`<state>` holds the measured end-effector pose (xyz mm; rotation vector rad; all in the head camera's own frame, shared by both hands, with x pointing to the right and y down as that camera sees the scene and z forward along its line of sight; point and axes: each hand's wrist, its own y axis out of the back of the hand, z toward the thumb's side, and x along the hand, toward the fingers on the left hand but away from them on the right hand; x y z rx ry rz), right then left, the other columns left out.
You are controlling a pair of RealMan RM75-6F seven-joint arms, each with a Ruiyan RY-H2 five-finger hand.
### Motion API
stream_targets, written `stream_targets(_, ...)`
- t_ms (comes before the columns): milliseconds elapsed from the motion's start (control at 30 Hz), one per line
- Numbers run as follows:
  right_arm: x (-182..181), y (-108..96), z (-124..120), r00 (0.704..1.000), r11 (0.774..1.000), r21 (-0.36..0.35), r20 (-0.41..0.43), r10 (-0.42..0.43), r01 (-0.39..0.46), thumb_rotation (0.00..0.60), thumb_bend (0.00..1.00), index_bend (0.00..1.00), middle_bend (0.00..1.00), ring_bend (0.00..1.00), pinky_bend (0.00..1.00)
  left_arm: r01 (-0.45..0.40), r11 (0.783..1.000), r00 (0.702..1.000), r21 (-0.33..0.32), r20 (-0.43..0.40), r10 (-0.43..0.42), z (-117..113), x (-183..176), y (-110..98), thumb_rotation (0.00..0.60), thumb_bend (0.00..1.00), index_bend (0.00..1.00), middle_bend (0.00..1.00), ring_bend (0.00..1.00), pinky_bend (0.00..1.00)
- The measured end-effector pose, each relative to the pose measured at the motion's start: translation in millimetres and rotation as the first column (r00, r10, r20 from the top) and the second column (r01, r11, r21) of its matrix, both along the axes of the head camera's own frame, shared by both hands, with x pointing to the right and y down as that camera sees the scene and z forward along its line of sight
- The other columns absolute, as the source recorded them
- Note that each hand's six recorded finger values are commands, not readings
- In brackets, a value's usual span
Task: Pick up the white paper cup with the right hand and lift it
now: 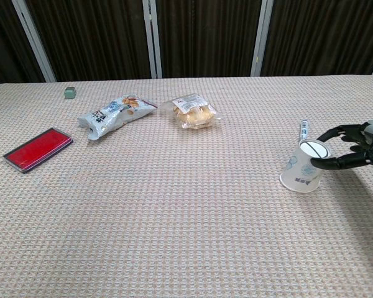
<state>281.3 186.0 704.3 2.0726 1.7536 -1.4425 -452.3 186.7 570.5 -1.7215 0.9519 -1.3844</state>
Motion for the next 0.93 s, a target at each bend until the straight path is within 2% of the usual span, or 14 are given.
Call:
stream_targets(367, 3.3, 5.8, -17.2, 0.998, 0.998, 0.021, -0.026, -0.058, 0.059, 0.600, 0.16, 0.20, 0.00, 0.00, 0.00, 0.000, 1.000, 1.000, 0.000, 0.000, 0.000, -0.1, -0.2, 0.3, 0.600, 0.14, 0.00, 0.00, 0.00, 0.00)
stream_targets(567, 6.3, -5.2, -39.3, 0.993, 0.990, 0.089, -0.059, -0.105, 0.110, 0.600, 0.12, 0.17, 0.00, 0.00, 0.00, 0.001, 1.000, 1.000, 0.000, 0.000, -0.001, -0.1, -0.3, 0.3, 0.600, 0.14, 0.00, 0.00, 0.00, 0.00)
stream_targets(667, 15.7, -14.8, -54.3, 0.982, 0.978, 0.137, -0.125, -0.140, 0.157, 0.600, 0.10, 0.15, 0.00, 0.00, 0.00, 0.000, 1.000, 1.000, 0.002, 0.003, 0.000, -0.1, -0.4, 0.3, 0.600, 0.14, 0.00, 0.00, 0.00, 0.00)
stream_targets(767, 33.7, -26.5, -71.8, 0.948, 0.953, 0.177, -0.249, -0.196, 0.244, 0.600, 0.08, 0.14, 0.00, 0.00, 0.00, 0.002, 1.000, 1.000, 0.003, 0.001, -0.002, -0.2, -0.7, 0.6, 0.600, 0.14, 0.00, 0.00, 0.00, 0.00)
stream_targets(867, 55.9, -37.3, -92.3, 0.878, 0.912, 0.203, -0.405, -0.254, 0.357, 0.600, 0.06, 0.12, 0.00, 0.00, 0.00, 0.002, 1.000, 1.000, 0.003, 0.003, -0.002, 0.0, -0.8, 0.3, 0.600, 0.14, 0.00, 0.00, 0.00, 0.00)
stream_targets(933, 73.2, -41.7, -106.3, 0.806, 0.876, 0.203, -0.521, -0.281, 0.437, 0.600, 0.05, 0.10, 0.00, 0.00, 0.00, 0.002, 1.000, 1.000, 0.003, 0.006, -0.002, 0.2, -0.8, 0.1, 0.600, 0.14, 0.00, 0.00, 0.00, 0.00)
